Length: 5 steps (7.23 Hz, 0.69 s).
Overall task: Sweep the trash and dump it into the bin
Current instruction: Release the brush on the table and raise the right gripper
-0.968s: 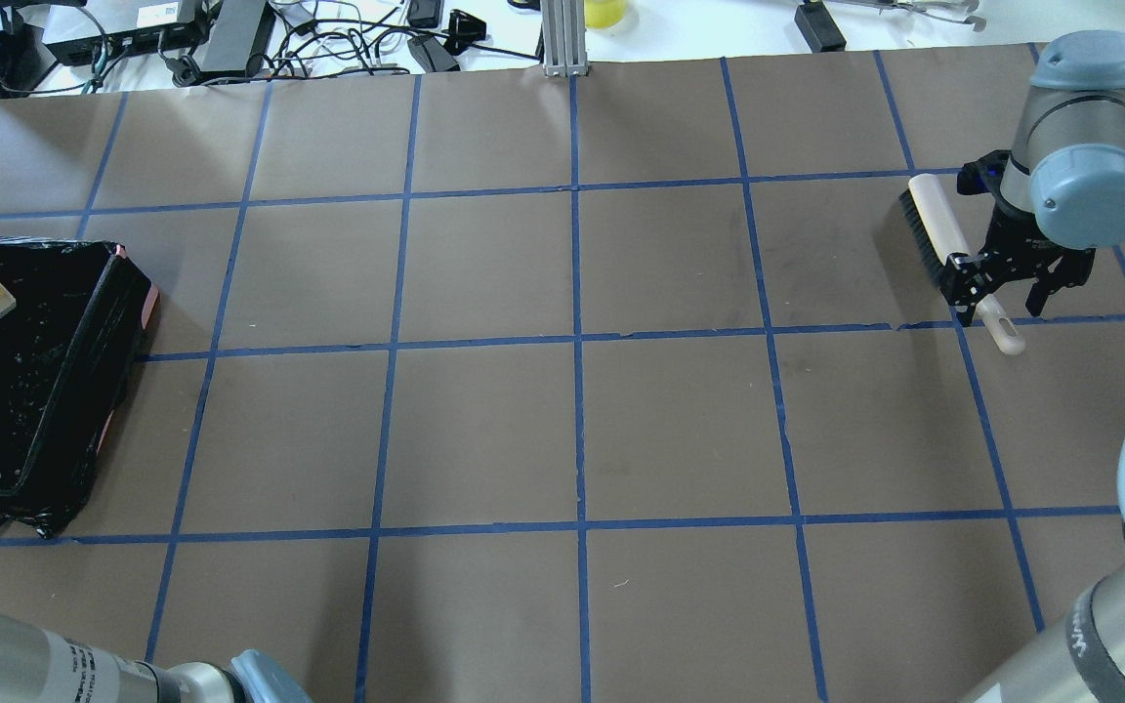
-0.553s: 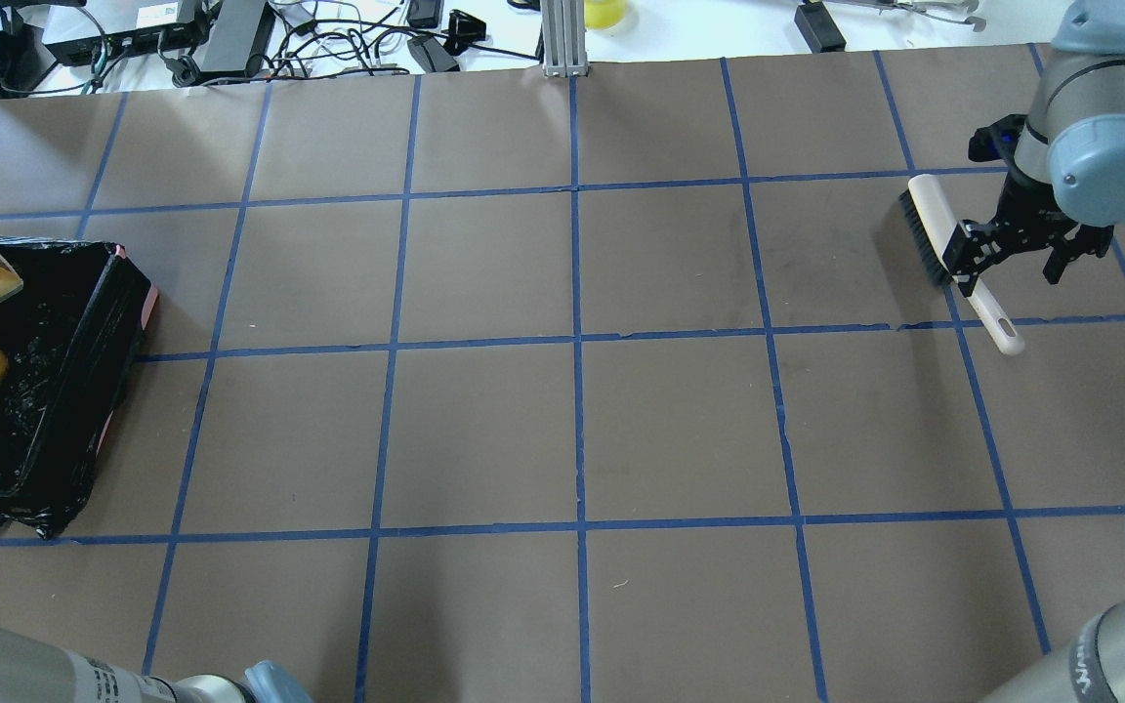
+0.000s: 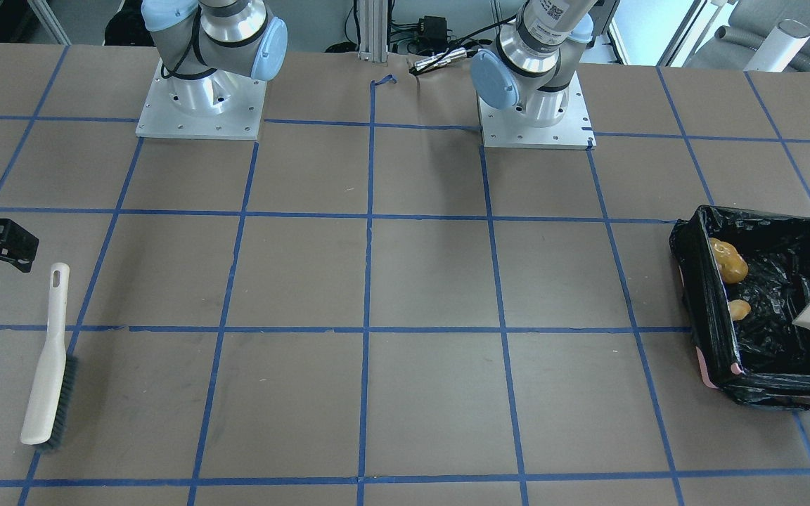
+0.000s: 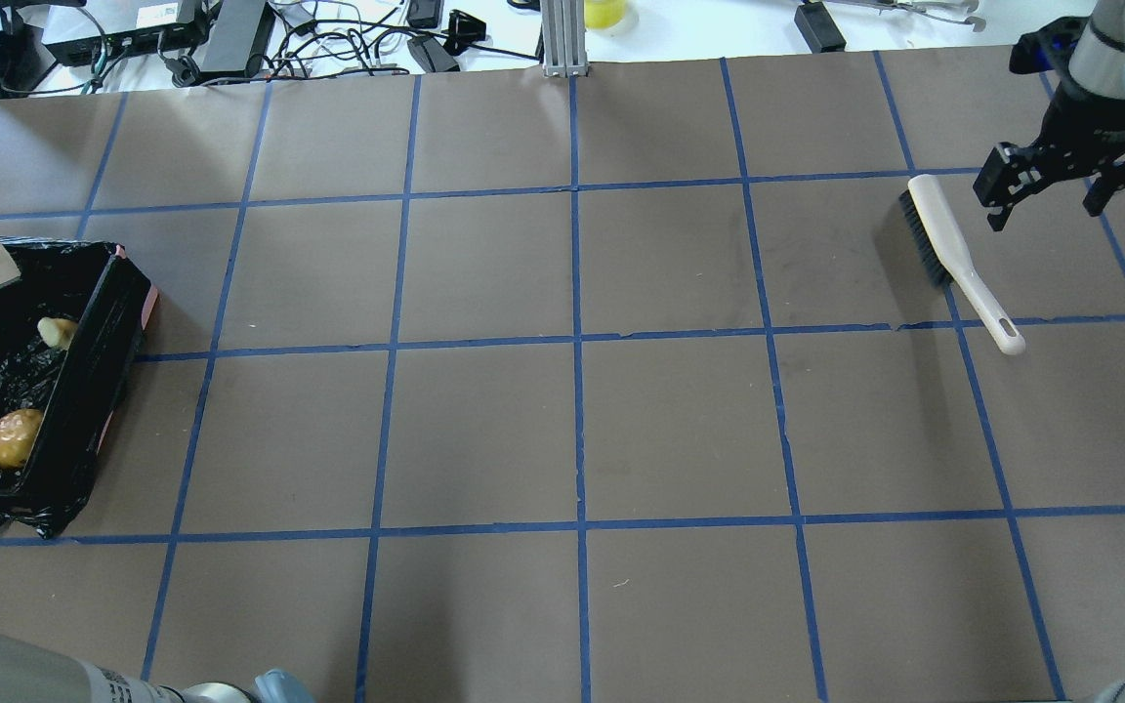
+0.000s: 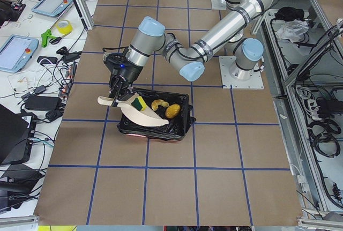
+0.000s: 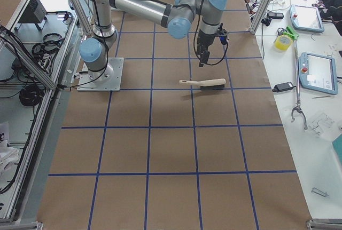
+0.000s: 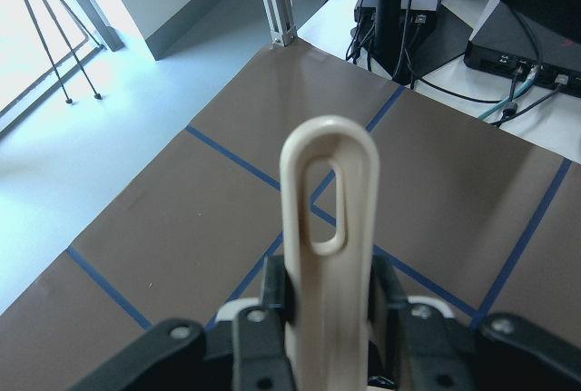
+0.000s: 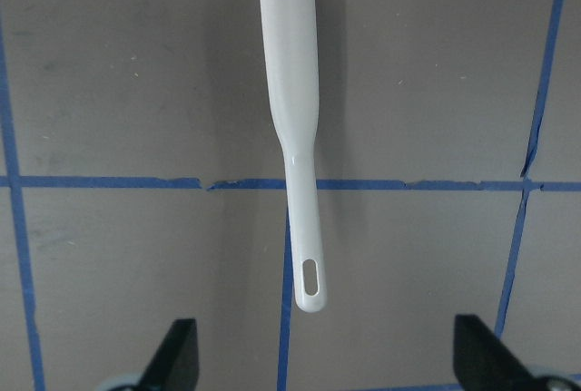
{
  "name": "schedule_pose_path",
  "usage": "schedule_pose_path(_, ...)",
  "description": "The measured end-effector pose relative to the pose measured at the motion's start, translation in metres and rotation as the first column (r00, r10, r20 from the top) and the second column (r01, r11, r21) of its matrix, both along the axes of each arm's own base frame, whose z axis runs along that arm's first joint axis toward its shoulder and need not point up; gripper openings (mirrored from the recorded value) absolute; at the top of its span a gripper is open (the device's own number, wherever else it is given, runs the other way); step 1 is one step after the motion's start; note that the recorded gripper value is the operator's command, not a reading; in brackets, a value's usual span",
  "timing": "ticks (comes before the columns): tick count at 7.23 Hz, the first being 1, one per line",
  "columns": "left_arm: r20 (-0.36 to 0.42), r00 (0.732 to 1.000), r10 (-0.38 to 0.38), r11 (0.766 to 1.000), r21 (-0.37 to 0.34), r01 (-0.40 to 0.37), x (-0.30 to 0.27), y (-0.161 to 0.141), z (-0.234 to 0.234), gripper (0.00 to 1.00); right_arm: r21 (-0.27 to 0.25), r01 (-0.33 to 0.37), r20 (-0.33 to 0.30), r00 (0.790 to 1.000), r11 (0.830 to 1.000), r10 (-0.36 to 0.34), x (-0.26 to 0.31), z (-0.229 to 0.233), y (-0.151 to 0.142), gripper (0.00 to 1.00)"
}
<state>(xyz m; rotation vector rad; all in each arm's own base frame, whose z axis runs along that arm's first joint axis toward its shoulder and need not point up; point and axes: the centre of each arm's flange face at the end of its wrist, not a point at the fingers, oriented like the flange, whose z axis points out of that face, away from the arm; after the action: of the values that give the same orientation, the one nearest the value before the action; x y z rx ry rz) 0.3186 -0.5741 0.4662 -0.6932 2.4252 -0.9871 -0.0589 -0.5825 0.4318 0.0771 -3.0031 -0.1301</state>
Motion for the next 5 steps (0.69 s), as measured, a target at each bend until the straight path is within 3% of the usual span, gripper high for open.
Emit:
schedule_pose_path(2,0.084,0.996,0.015,1.000,-0.012,-0.014,0.000,0.004,0.009,0.00,-0.025,0.001,0.020,1.000,1.000,-0.001,0.033,0.059,0.026,1.00)
schedule_pose_path(5,0.196,0.981,-0.003,0.999,-0.051,0.013,-0.009,0.004,0.016,0.00,-0.046,0.035,0.051,0.998,0.998,-0.032,0.139,0.093,0.063,1.00)
